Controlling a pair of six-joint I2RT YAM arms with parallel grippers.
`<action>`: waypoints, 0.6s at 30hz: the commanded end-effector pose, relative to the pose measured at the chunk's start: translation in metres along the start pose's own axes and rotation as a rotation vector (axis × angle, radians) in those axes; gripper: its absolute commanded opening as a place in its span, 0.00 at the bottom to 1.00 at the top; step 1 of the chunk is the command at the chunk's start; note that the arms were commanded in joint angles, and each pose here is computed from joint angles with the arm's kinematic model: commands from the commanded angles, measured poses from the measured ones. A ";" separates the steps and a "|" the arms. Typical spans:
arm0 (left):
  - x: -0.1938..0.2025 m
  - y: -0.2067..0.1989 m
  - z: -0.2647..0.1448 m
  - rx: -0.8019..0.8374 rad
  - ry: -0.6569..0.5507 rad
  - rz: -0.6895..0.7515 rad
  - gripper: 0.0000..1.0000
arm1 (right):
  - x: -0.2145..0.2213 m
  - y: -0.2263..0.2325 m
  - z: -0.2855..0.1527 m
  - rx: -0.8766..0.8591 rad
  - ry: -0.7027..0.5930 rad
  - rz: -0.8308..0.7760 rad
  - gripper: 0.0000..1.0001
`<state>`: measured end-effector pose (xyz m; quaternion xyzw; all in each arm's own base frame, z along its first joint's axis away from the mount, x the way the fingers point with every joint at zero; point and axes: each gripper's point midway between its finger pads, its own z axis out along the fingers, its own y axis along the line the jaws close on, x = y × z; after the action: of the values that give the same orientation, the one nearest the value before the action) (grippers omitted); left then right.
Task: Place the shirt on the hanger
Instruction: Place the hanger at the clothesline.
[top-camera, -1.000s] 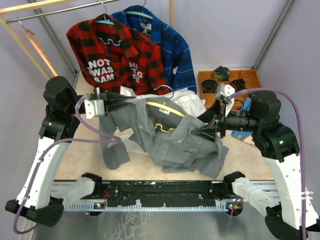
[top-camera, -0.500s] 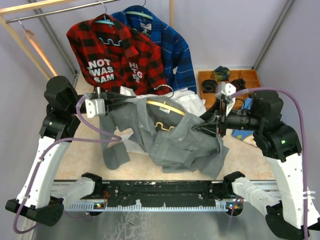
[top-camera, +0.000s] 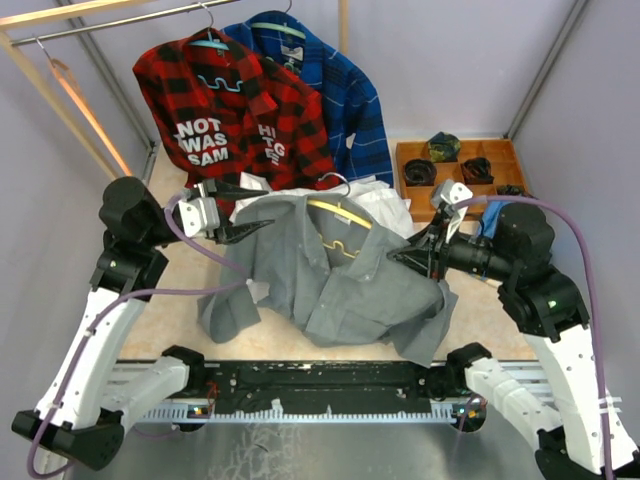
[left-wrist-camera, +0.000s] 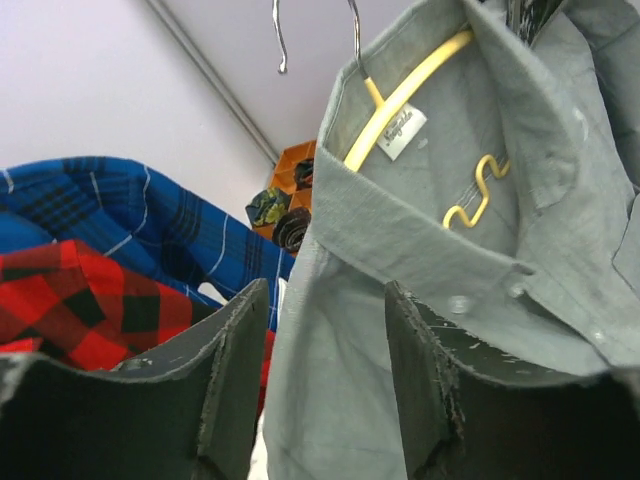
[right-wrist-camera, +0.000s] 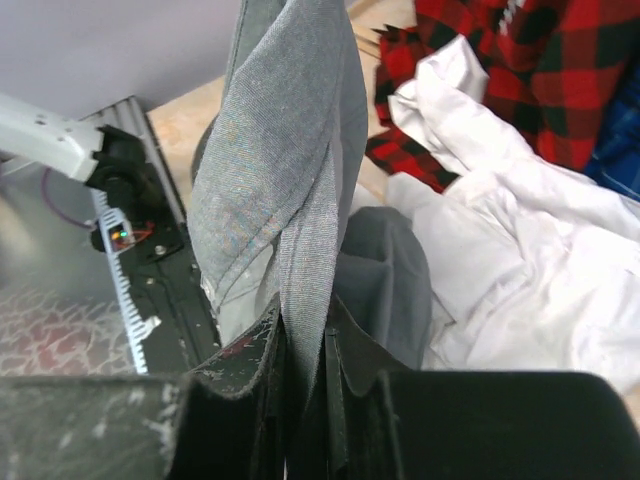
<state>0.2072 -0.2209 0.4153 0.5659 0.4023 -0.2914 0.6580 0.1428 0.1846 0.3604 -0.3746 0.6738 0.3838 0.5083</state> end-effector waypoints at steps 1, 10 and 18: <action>-0.010 0.015 -0.007 -0.155 -0.020 -0.095 0.58 | -0.020 -0.023 -0.008 0.172 -0.097 -0.029 0.00; 0.096 -0.009 -0.035 -0.524 0.183 -0.775 0.73 | 0.024 -0.043 -0.016 0.347 -0.123 0.173 0.00; 0.197 -0.053 -0.070 -0.711 0.650 -1.133 0.90 | 0.049 -0.062 -0.021 0.491 -0.045 0.333 0.00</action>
<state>0.2521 -0.1725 0.2678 0.1742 0.7887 -0.3175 0.4967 0.1683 0.1408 0.2916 -0.1592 0.7877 0.3083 0.5090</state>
